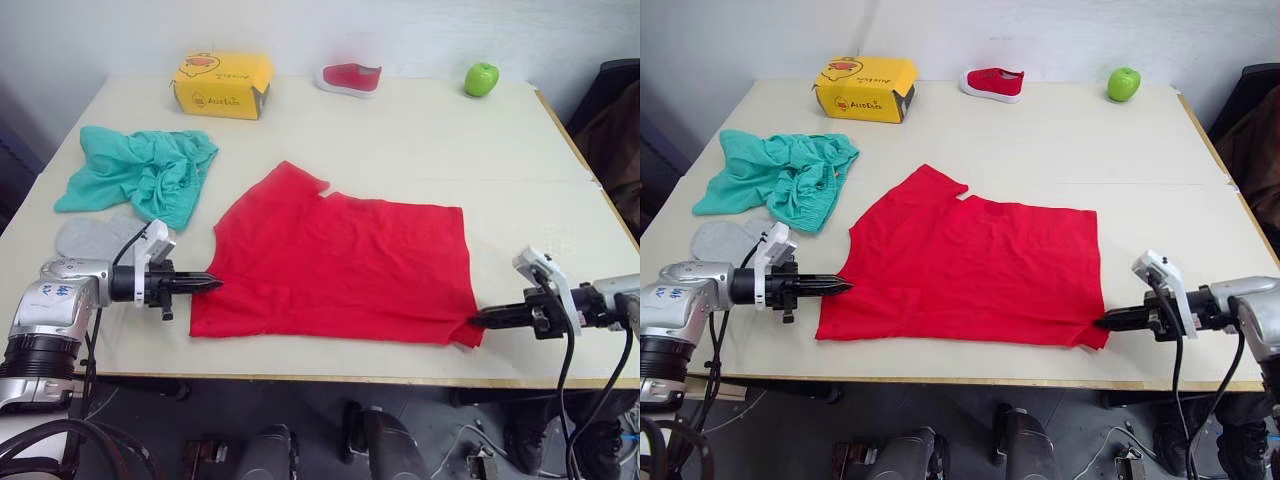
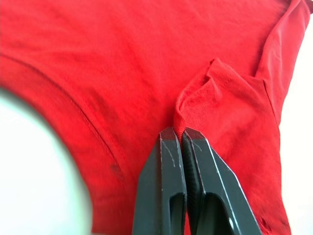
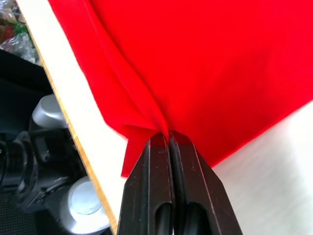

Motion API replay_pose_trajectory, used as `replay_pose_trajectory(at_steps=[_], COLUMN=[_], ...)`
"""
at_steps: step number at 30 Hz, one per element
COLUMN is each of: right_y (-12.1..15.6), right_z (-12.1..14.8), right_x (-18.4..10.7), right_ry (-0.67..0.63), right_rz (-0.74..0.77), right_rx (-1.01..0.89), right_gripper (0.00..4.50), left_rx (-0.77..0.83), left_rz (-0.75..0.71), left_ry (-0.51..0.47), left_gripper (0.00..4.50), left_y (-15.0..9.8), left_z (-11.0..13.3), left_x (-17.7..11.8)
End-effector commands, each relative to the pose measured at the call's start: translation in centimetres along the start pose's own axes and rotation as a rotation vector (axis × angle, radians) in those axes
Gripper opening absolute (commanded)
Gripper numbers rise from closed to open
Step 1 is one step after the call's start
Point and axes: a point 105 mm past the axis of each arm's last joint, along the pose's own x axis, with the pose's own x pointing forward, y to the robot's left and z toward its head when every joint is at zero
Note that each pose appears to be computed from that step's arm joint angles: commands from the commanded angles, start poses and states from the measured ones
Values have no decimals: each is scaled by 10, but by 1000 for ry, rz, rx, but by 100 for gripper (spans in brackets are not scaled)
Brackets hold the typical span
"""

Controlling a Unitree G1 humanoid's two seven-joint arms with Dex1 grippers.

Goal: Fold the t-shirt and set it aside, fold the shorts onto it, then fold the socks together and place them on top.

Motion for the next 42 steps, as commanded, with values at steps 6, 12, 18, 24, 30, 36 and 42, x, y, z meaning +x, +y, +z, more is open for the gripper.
replay_pose_trajectory(at_steps=[6,12,18,24,30,36,42], right_y=[6,28,73,80,61,33,18], right_z=[10,48,61,35,11,-26,-34], right_x=[-16,-37,-3,49,77,59,16], right_ry=[-42,-215,-290,-200,-134,7,34], right_rz=[-24,-108,-47,-89,-173,-258,-328], right_rx=[-37,-159,-272,-383,-395,-382,-384], right_gripper=[129,339,301,94,0,0,0], left_rx=[32,120,213,251,291,290,285], left_rz=[65,127,-96,-168,-135,-29,26], left_ry=[-24,-108,-141,21,181,272,299], left_gripper=[128,315,327,159,3,3,3], left_y=[7,-2,-62,-76,-61,-32,-15], left_z=[18,55,72,26,-19,-49,-63], left_x=[-7,-34,-7,28,40,28,14])
